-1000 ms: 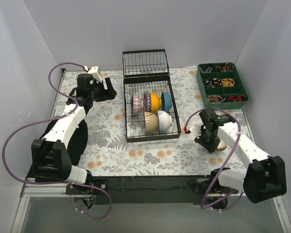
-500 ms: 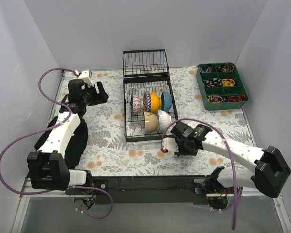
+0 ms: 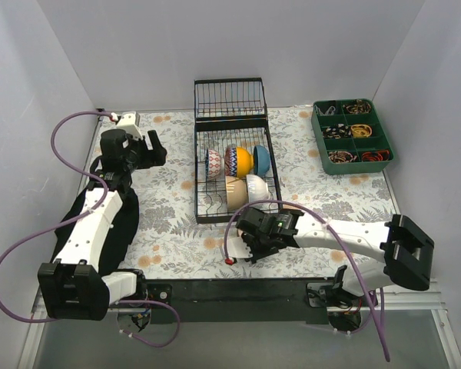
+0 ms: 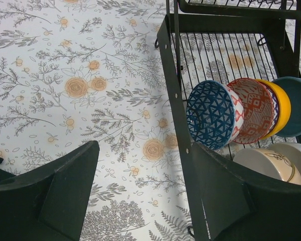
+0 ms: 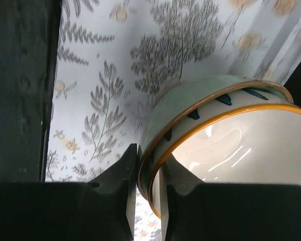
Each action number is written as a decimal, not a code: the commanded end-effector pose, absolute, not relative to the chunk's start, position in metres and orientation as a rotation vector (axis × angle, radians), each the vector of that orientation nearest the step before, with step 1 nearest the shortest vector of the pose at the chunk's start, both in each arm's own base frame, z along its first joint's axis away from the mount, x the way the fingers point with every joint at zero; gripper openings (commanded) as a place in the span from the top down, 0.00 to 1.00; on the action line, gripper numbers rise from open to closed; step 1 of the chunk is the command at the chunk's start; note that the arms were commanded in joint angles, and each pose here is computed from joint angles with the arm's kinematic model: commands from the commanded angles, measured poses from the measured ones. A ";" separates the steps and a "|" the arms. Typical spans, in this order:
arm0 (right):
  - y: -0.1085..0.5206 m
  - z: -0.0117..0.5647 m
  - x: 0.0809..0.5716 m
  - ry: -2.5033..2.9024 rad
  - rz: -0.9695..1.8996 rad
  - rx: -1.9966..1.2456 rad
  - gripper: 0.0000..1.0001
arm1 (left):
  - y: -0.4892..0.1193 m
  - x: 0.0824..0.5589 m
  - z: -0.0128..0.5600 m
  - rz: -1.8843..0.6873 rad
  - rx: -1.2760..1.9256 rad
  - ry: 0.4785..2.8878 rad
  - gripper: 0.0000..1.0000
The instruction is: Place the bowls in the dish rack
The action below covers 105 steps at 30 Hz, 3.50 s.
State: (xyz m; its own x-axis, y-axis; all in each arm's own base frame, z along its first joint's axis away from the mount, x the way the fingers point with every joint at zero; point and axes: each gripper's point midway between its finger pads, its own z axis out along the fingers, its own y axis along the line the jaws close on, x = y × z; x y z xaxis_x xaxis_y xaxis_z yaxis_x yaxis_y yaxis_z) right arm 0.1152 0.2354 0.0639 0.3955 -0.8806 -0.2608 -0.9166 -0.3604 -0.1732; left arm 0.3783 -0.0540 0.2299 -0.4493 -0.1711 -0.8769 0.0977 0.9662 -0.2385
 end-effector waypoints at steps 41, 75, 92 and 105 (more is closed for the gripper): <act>0.106 0.309 0.292 2.008 0.134 -0.591 0.11 | -0.215 0.183 0.215 -0.486 1.616 2.000 0.23; 0.007 0.258 0.214 2.026 0.008 -0.192 0.07 | -0.306 0.106 0.103 -0.618 1.924 2.202 0.32; 0.002 0.252 0.213 2.041 0.028 -0.134 0.07 | -0.308 0.073 0.085 -0.839 2.055 2.294 0.40; 0.000 0.251 0.213 2.045 0.024 -0.127 0.07 | -0.317 0.080 0.087 -0.823 2.062 2.292 0.61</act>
